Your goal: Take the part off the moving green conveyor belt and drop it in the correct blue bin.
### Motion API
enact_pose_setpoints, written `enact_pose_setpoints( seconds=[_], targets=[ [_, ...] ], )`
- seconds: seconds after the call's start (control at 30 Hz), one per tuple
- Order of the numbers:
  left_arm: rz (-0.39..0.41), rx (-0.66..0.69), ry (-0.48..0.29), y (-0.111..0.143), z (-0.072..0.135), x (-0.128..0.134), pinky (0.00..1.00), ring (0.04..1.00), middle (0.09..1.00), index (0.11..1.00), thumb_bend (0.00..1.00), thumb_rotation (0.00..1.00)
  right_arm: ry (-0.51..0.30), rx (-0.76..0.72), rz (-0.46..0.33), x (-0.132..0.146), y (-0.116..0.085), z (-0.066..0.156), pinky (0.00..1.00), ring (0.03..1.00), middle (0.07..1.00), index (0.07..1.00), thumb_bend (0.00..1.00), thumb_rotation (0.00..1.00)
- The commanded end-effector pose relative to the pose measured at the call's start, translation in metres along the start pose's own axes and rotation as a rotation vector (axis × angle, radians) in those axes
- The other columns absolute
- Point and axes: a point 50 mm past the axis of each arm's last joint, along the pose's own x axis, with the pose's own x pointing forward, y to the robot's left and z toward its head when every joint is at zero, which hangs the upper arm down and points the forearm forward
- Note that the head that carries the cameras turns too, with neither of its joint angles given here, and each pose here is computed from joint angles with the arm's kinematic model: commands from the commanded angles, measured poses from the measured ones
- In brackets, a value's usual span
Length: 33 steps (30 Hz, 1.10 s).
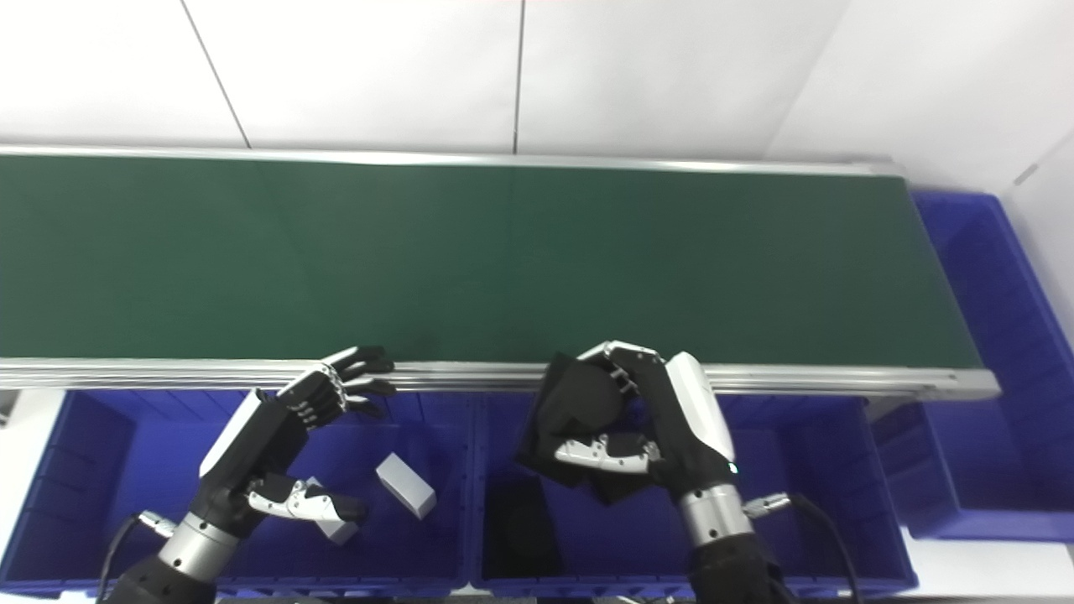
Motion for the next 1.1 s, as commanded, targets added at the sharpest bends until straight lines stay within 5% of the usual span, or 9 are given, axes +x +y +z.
enact_pose_setpoints(
  seconds=[0.0,0.17,0.33,0.37,0.4,0.43,0.53,0.83,1.07],
  targets=[
    [-0.001,0.018,-0.037,0.003,0.013,0.003,0.66,0.762,0.831,0.851,0.98,0.28,-0.064,-0.034,-0.002,-0.001,-0.010,0.005,0.36,0.424,0.512,0.487,0.51,0.00],
    [0.006,0.029,-0.037,0.006,0.015,0.005,0.65,0.765,0.833,0.851,0.98,0.28,-0.026,-0.108,0.022,-0.003,-0.012,-0.006,0.34,0.414,0.490,0.502,0.51,0.00],
    [0.008,0.033,-0.035,0.007,0.016,0.004,0.65,0.761,0.834,0.850,0.98,0.29,0.019,-0.154,0.056,-0.002,-0.008,-0.016,0.50,0.481,0.518,0.462,0.51,0.00],
    [0.009,0.034,-0.035,0.007,0.016,0.004,0.64,0.761,0.835,0.850,0.98,0.28,0.017,-0.165,0.066,-0.002,-0.007,-0.018,0.58,0.651,0.618,0.482,0.51,0.06],
    [0.007,0.037,-0.037,0.008,0.016,0.003,0.64,0.761,0.835,0.850,0.98,0.28,0.018,-0.177,0.079,-0.002,-0.005,-0.019,0.58,0.651,0.618,0.482,0.51,0.06],
    [0.006,0.039,-0.037,0.008,0.016,0.003,0.65,0.762,0.835,0.851,0.98,0.29,0.021,-0.187,0.088,-0.002,-0.004,-0.019,0.66,0.756,0.721,0.491,0.51,0.10],
    [0.007,0.034,-0.035,0.010,0.015,0.003,0.65,0.763,0.834,0.848,0.98,0.29,0.042,-0.210,0.113,-0.001,0.001,-0.013,0.80,0.893,0.865,0.770,0.67,0.25],
    [0.004,0.049,-0.017,0.013,0.015,0.002,0.65,0.774,0.845,0.851,0.99,0.31,0.056,-0.285,0.202,0.004,0.019,0.000,0.98,0.991,0.985,0.876,0.75,0.45],
    [-0.003,0.050,0.002,0.015,0.014,0.001,0.67,0.789,0.856,0.852,0.98,0.28,0.037,-0.294,0.242,0.008,0.037,0.009,0.94,0.977,0.973,0.915,0.83,0.46]
  ],
)
